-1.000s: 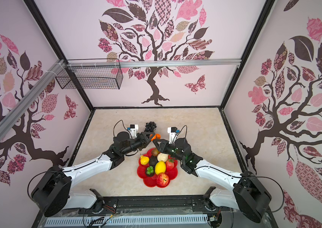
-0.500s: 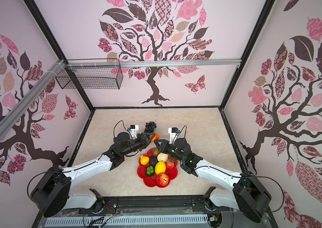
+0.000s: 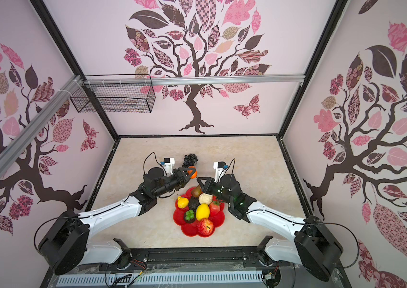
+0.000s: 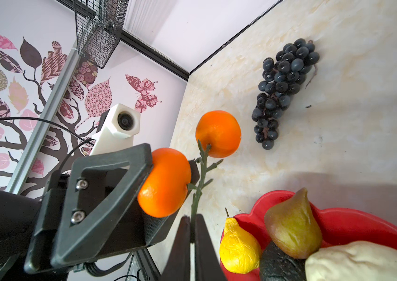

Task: Arrange fruit in a fruit bowl
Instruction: Place the fruits in the fruit bowl.

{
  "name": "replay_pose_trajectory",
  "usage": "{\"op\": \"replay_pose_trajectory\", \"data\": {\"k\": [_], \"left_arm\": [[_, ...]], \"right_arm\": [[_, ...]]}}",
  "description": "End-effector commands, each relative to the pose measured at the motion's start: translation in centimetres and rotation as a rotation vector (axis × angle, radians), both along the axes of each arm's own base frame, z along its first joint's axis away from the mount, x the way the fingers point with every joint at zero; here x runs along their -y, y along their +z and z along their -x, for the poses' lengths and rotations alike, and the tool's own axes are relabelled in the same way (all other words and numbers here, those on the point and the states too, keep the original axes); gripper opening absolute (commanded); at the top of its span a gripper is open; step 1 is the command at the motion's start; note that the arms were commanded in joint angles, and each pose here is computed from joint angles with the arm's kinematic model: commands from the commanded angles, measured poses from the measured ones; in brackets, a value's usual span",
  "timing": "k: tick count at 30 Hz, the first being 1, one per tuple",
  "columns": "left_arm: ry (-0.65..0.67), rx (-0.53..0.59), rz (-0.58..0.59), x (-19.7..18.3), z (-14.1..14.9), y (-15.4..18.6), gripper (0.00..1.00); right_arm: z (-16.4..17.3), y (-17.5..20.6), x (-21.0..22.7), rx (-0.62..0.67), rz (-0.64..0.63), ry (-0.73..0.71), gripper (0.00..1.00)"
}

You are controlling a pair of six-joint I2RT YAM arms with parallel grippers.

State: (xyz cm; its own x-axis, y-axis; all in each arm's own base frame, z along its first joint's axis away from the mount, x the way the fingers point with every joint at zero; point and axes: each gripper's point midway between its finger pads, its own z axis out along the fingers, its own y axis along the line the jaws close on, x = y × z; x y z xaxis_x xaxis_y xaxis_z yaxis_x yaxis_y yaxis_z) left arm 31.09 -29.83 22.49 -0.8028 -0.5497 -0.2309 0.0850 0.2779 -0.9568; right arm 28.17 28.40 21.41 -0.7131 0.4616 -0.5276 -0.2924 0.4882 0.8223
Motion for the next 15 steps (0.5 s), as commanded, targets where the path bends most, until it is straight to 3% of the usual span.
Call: {"op": "replay_pose_trajectory", "data": {"k": [1,8,12,15], "left_arm": [[-0.018,0.01,-0.007,0.0,0.9,-0.2,0.43],[-0.016,0.006,-0.019,0.0,0.8,-0.7,0.52],[-0.002,-0.01,-0.043,-0.2,0.6,-1.6,0.65],[0.007,-0.021,-0.052,-0.3,0.5,-2.2,0.67]], "right_arm": [[-0.5,0.5,-0.1,0.019,0.007,-0.012,0.03],[-0.5,0.8,0.1,0.038,0.035,-0.017,0.0],[-0.6,0.8,0.4,0.047,0.068,-0.024,0.0],[-0.6,0.6,0.6,0.05,0.097,-0.03,0.0]]}}
